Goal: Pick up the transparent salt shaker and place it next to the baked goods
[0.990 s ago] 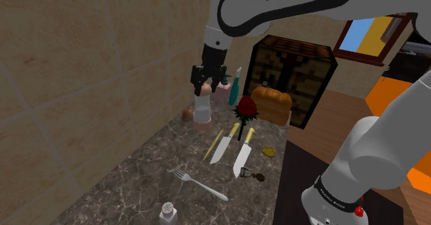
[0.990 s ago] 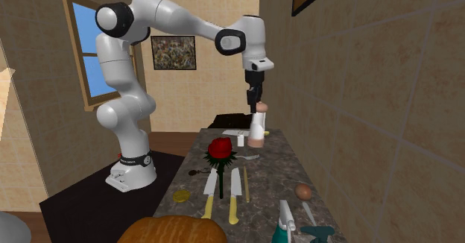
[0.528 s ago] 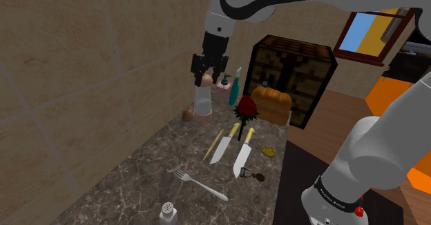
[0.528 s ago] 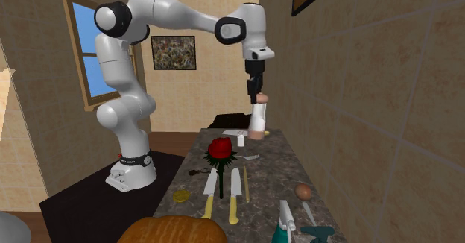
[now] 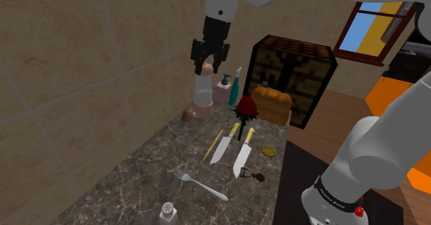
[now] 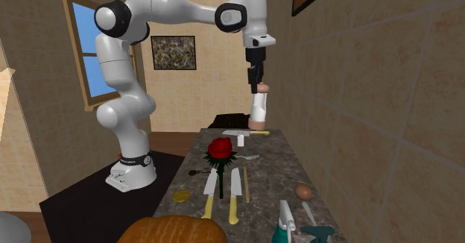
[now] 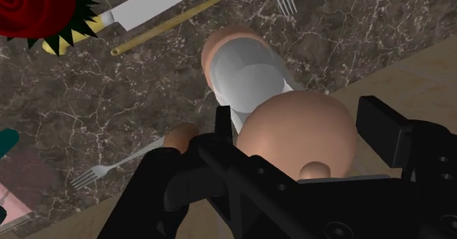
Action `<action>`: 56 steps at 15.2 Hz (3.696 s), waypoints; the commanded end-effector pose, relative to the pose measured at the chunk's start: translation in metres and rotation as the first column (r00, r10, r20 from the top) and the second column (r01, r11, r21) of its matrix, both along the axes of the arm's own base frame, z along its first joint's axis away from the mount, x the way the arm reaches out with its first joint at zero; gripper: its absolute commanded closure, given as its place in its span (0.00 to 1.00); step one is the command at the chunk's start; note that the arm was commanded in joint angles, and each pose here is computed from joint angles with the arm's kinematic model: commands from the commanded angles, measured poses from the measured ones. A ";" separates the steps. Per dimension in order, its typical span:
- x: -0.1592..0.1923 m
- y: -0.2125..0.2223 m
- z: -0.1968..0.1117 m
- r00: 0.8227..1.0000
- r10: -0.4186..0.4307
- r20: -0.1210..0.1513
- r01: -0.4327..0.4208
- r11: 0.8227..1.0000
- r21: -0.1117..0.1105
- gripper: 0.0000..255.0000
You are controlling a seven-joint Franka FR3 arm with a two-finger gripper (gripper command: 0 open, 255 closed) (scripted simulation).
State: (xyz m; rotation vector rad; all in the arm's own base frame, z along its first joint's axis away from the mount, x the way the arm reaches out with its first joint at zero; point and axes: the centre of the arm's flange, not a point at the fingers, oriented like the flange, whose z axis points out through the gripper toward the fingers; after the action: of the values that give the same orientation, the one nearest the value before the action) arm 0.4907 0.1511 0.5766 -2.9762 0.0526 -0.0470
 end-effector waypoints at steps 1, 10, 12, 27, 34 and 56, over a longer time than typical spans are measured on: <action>-0.001 -0.001 0.011 1.000 0.000 0.000 0.000 1.000 0.000 1.00; -0.035 -0.058 0.030 1.000 0.000 0.000 0.000 1.000 0.000 1.00; -0.048 -0.080 0.031 1.000 0.000 0.000 0.000 1.000 0.000 1.00; -0.149 -0.250 0.032 1.000 0.000 0.000 0.000 1.000 0.000 1.00; -0.180 -0.301 0.022 1.000 0.000 0.000 0.000 1.000 0.000 1.00; -0.180 -0.301 -0.095 1.000 0.000 0.000 0.000 1.000 0.000 1.00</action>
State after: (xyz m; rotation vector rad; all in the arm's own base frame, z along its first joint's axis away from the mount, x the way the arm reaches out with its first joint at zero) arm 0.3103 -0.1504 0.4876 -2.9761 0.0524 -0.0459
